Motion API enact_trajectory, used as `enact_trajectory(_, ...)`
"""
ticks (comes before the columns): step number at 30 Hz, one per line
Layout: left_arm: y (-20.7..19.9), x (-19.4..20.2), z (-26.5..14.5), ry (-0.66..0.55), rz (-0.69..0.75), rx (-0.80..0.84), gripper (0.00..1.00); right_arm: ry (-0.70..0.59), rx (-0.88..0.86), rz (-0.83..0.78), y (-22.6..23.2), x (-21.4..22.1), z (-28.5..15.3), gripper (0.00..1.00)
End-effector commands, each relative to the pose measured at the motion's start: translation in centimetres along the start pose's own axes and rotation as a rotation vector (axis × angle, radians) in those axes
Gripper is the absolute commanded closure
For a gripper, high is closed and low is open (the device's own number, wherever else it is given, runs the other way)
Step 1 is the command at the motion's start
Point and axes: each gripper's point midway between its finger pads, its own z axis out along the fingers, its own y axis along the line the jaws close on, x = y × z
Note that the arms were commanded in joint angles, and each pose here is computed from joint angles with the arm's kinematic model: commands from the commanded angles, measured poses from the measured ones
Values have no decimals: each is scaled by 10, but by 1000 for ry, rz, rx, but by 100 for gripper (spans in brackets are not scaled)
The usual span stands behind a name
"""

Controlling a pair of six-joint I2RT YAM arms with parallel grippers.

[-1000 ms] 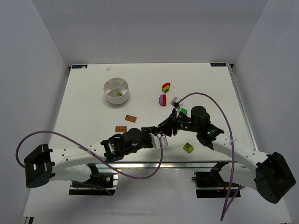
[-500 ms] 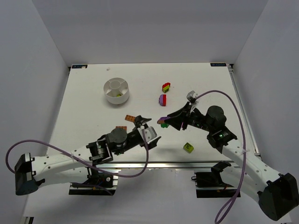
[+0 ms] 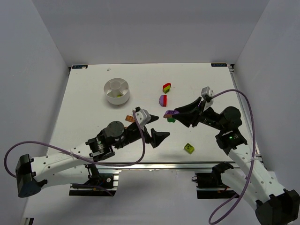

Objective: Sort the legos into containers by color

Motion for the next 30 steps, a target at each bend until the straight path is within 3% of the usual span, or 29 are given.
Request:
enact_trajectory(1,-22,-32,8,-87,-214,132,2,-112,-92,-98,22,-41,-6,100)
enact_trajectory(8,-16,-30,13,-139,-380,223,3,-162,-83,-131,28,-58,-14,100)
enact_trajectory(11,-14,-43,16,-184,-390,266,4,-170,-116,-103,34,-62,-15,100)
enact_trajectory(19,-21,-39,40,-160,-427,331,10,-178,-221,-8,52,-62,-19,100)
enact_trajectory(30,-39,-56,28,-237,-408,457,17,-175,-225,31,51,-55,-21,100)
